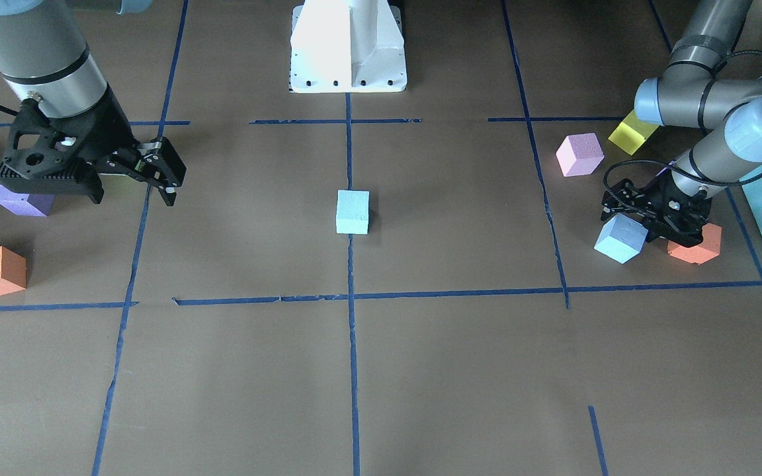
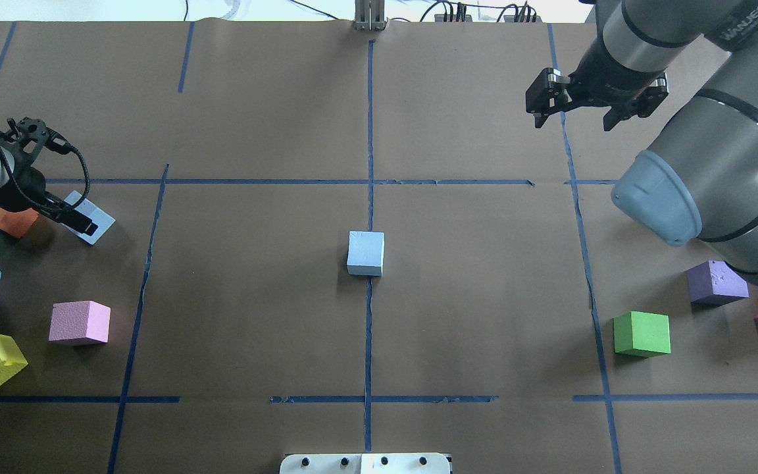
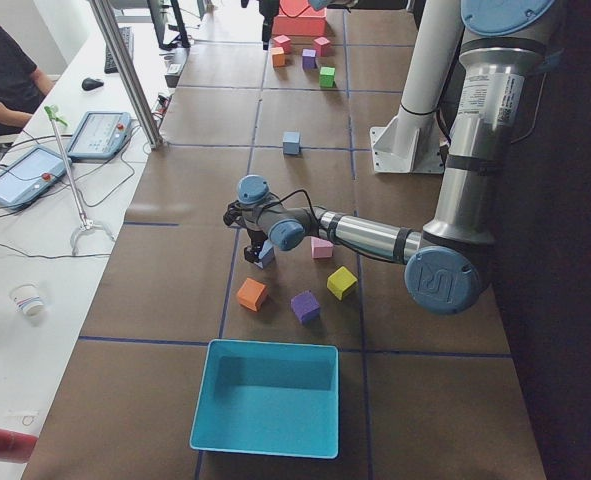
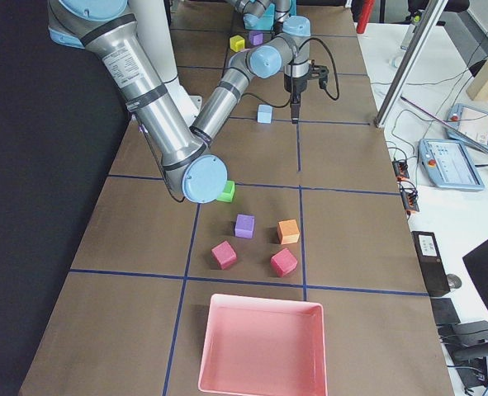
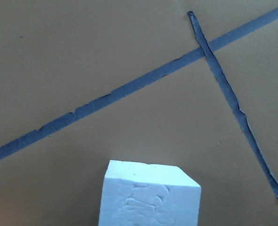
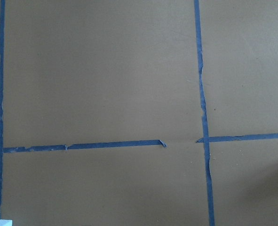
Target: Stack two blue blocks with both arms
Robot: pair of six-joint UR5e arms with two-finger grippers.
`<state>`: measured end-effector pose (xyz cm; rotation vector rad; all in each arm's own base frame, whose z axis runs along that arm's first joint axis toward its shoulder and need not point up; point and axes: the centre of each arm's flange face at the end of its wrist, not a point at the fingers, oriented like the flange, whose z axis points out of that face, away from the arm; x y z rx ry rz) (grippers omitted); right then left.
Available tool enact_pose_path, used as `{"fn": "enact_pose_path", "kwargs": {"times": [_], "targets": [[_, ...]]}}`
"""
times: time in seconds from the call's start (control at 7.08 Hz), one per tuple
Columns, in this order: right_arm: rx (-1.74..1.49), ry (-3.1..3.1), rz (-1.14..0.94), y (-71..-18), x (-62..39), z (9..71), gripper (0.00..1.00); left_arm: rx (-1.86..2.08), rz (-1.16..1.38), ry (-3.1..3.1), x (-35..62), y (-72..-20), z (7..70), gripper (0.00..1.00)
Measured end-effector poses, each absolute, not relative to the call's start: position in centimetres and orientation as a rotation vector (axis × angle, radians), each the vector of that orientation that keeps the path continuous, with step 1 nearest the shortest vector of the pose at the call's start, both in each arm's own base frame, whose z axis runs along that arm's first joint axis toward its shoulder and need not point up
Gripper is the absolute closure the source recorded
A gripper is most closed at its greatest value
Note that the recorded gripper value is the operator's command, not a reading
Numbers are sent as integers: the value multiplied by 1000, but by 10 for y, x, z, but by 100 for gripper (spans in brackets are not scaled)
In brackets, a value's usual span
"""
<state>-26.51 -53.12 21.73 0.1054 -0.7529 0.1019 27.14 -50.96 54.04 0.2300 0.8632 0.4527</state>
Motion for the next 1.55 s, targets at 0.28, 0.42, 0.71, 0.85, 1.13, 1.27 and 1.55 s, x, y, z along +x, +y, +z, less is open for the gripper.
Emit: {"fn": "enact_pose_path", "kwargs": {"times": [0.28,0.42,0.71,0.85,1.13,1.27,1.55], "targets": [[116,-744,68,-541,-241,233,0,224,458,853,278,-510,545,39],[122,-737,55,-544,-233,239,0,225,459,853,280,-511,544,72],[134,-720,31,-549,-219,251,0,235,456,857,279,-512,536,95],[139,-710,14,-552,-210,260,0,249,454,863,275,-512,526,96],[135,-703,-56,-557,-176,293,0,248,421,860,262,-522,493,95],[119,-708,-103,-561,-150,323,0,218,397,842,261,-534,455,95],[85,-717,-178,-566,-93,394,0,160,340,819,265,-550,366,95]]}}
